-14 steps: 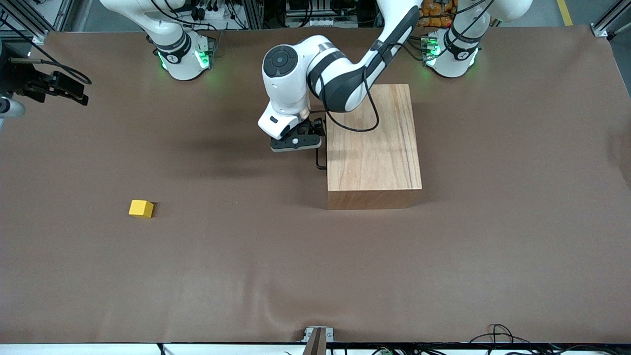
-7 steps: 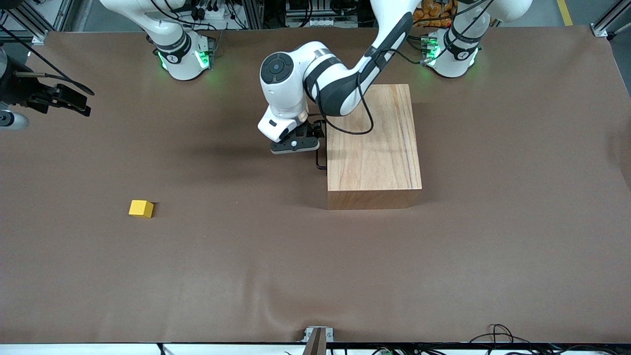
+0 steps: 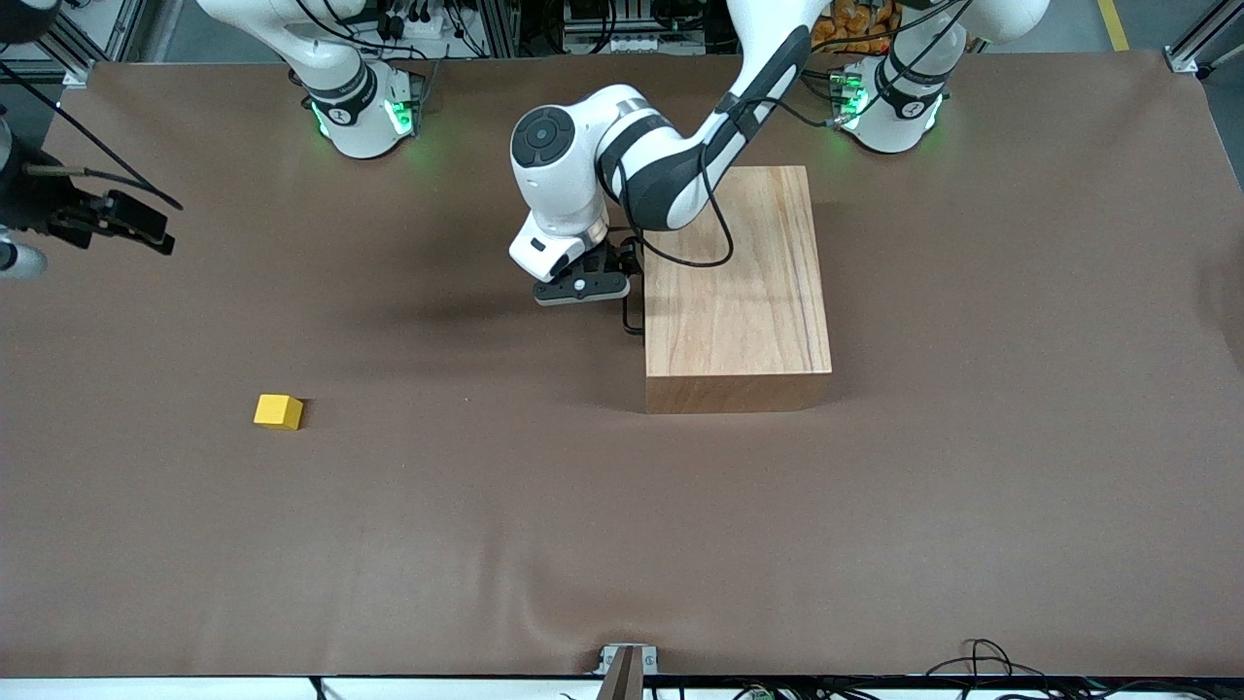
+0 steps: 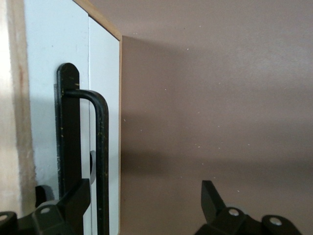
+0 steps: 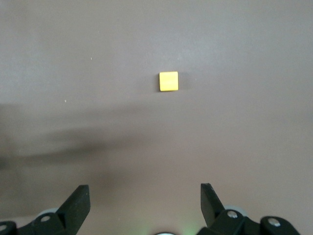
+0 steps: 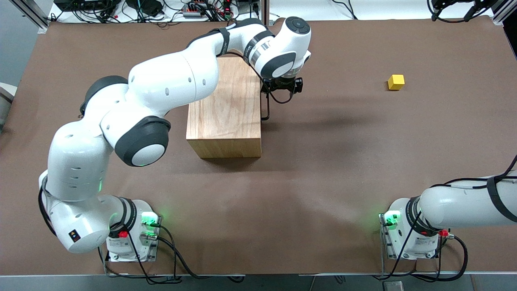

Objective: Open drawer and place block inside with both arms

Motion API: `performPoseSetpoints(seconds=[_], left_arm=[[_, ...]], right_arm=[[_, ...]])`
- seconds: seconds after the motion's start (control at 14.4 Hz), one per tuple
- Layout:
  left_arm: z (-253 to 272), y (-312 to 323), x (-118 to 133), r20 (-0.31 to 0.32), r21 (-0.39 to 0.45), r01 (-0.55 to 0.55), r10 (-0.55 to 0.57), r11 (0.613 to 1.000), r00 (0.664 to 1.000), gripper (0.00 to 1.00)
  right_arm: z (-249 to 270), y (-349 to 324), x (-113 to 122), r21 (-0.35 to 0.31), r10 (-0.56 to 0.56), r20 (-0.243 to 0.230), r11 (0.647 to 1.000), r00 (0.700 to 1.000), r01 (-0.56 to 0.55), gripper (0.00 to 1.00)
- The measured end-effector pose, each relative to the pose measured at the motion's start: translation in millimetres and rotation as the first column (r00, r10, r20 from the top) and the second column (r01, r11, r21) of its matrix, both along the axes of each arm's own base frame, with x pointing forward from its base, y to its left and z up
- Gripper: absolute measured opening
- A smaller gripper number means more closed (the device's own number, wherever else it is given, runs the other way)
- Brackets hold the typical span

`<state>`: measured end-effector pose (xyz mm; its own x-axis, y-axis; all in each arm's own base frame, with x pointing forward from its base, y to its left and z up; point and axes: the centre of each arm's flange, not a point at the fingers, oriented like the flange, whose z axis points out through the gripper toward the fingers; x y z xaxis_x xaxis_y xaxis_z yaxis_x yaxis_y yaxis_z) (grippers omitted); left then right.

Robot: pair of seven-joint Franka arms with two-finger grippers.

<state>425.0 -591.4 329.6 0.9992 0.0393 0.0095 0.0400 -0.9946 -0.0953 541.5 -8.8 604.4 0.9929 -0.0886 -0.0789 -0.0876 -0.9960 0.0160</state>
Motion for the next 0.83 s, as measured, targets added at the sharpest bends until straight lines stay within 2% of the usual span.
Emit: performPoseSetpoints(seconds=[0.21,0.49,0.83], left_arm=[[-15,-6,-8,-0.002,0.025,0.031,-0.031,0.999,1.0,1.0],[-16,-8,-12,0.005,0.038,0.044,-0.044,0.998,0.999,1.0],[-20,-4,-17,-0.027,0.08,0.06,-0.058,0.995,0.998,1.0]], right_arm=[[-19,5,14,-0.002,0.008,-0.007,1.0,1.0,-0.008,1.0],[-49,1,29,-0.003,0.013,-0.039,1.0,0.999,-0.014,1.0],[-70,1,32,-0.003,0.015,-0.08,1.0,0.997,-0.015,1.0]])
